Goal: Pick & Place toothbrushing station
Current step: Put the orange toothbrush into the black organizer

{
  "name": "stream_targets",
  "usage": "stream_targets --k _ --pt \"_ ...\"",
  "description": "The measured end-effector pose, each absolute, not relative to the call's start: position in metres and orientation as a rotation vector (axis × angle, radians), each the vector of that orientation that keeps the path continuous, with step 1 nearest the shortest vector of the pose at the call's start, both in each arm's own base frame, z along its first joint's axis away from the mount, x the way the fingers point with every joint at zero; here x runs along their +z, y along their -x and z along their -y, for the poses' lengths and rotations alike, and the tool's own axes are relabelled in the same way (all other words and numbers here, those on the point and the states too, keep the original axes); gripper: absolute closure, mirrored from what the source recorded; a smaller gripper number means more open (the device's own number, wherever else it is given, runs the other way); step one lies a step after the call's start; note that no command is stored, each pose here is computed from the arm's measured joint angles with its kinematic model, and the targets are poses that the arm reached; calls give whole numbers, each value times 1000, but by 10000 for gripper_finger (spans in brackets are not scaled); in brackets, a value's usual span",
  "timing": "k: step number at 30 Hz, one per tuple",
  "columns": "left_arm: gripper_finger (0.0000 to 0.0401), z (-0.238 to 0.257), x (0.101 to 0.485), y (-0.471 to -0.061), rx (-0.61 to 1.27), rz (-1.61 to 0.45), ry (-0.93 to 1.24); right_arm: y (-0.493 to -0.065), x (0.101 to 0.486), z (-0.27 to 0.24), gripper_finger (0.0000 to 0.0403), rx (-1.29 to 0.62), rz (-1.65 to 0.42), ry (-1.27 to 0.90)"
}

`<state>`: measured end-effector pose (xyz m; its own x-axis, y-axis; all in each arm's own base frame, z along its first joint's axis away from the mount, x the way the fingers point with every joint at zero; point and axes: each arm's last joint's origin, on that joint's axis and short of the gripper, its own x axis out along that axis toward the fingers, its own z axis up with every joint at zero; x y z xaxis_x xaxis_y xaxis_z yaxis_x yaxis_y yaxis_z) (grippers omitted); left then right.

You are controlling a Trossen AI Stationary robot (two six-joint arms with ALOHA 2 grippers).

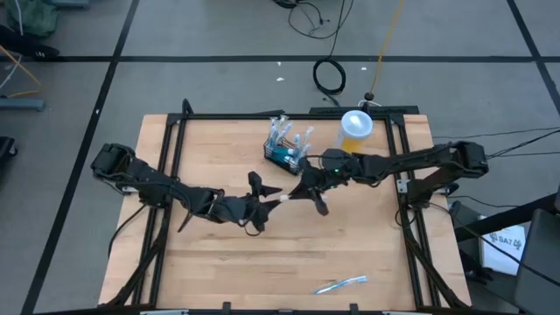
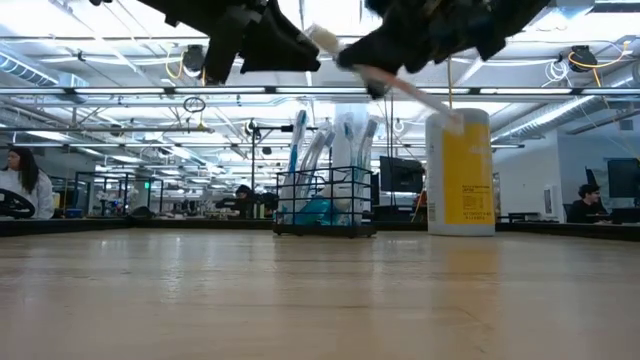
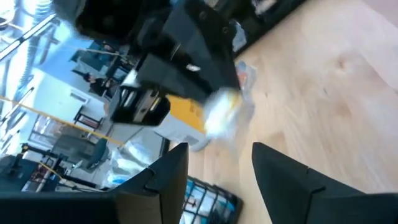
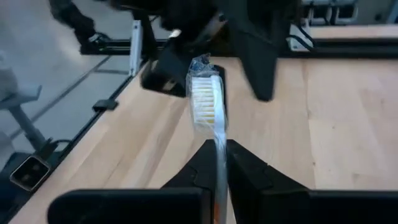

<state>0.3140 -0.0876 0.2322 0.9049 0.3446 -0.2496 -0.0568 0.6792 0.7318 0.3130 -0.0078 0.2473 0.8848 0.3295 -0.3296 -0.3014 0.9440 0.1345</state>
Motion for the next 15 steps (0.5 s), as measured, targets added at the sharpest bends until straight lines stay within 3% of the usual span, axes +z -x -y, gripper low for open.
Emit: stream_targets --k 6,15 --pt "217 89 237 -315 245 -339 -785 -282 262 -1 390 258 -241 44" --pt "217 85 238 -316 261 -342 -811 -228 246 0 390 -12 418 185"
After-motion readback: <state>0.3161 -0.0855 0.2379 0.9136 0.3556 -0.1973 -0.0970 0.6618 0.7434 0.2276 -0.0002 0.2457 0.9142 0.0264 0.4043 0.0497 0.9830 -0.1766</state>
